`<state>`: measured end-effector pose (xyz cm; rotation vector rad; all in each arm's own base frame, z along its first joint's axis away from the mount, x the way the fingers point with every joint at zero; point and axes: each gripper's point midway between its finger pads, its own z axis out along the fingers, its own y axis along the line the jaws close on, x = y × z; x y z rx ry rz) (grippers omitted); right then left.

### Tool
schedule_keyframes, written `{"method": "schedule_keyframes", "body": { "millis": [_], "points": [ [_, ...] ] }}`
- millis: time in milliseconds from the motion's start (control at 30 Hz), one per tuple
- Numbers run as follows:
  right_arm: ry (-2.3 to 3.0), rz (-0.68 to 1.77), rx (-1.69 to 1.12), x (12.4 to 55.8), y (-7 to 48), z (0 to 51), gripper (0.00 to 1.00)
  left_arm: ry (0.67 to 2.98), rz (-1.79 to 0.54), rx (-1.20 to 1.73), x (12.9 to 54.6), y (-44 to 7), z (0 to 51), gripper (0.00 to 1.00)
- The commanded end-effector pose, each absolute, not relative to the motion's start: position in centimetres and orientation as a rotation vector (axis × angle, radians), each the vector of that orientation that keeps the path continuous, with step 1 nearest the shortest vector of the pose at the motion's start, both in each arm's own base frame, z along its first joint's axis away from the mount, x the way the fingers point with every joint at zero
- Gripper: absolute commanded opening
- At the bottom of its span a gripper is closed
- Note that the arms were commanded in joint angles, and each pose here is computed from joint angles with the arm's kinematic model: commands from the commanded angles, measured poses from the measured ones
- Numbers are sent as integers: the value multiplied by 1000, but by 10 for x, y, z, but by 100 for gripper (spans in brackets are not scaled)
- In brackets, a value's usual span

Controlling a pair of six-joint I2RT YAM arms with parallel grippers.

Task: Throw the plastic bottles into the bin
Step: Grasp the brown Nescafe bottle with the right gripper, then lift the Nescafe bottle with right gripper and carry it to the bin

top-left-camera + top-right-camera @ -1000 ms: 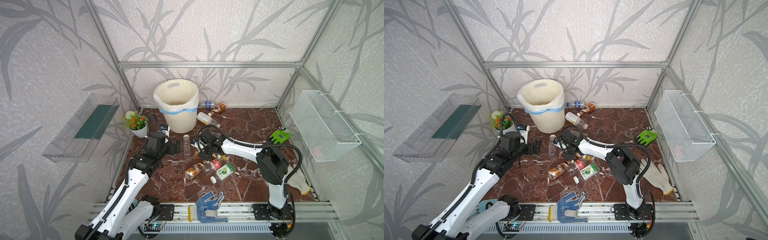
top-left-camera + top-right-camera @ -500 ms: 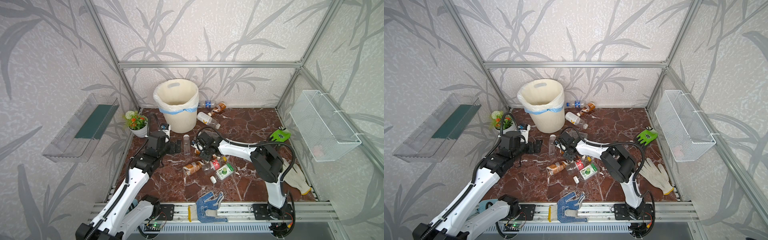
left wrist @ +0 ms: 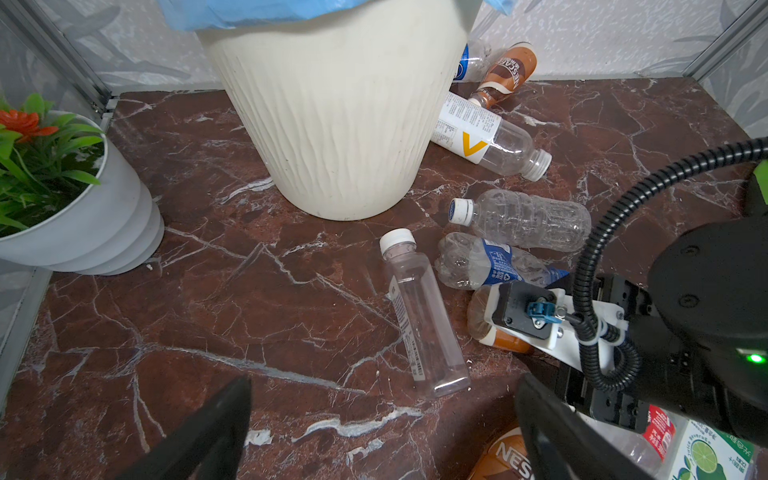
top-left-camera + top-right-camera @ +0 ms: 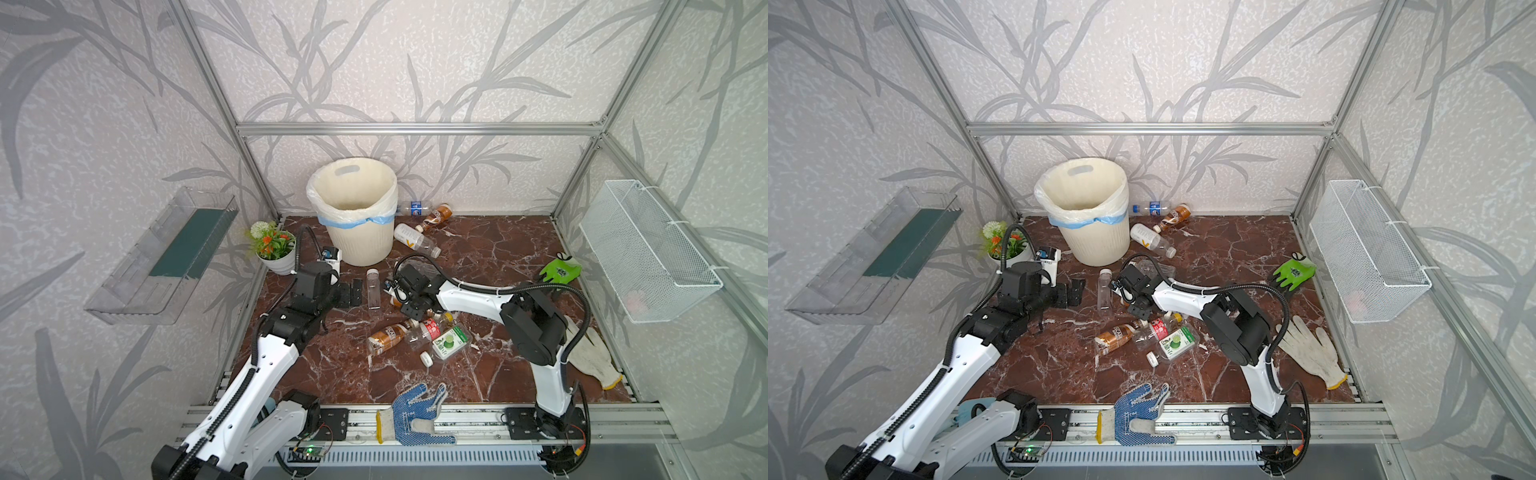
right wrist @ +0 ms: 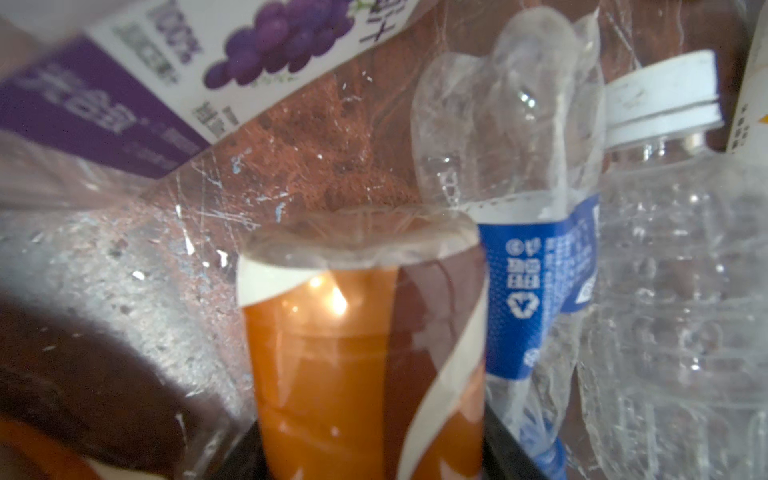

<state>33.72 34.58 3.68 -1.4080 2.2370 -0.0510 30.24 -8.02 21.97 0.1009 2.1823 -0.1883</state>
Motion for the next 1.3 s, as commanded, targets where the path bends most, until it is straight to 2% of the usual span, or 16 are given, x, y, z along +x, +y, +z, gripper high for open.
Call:
{"method": "schedule_keyframes", "body": {
  "millis": [0, 300, 500, 733, 1067, 1167, 1267],
  "points": [
    [2177, -48, -1361, 340, 346, 66, 54, 2182, -197, 96, 304, -81, 217, 97],
    [2108, -51, -1252, 346, 341, 112, 53, 2187, -204, 101, 305, -82, 215, 97],
    [2021, -52, -1073, 354, 323, 158, 53, 2201, -221, 111, 306, -86, 213, 97],
    [1802, 178, -725, 351, 282, 251, 54, 2242, -228, 127, 307, -89, 207, 96],
    [1407, 266, -479, 309, 224, 380, 54, 2254, -258, 149, 308, -95, 202, 96],
    [1290, 337, -445, 303, 223, 418, 55, 2256, -268, 167, 308, -98, 202, 96],
    [1203, 444, -442, 323, 240, 466, 55, 2250, -291, 204, 309, -103, 203, 96]
  ]
}}
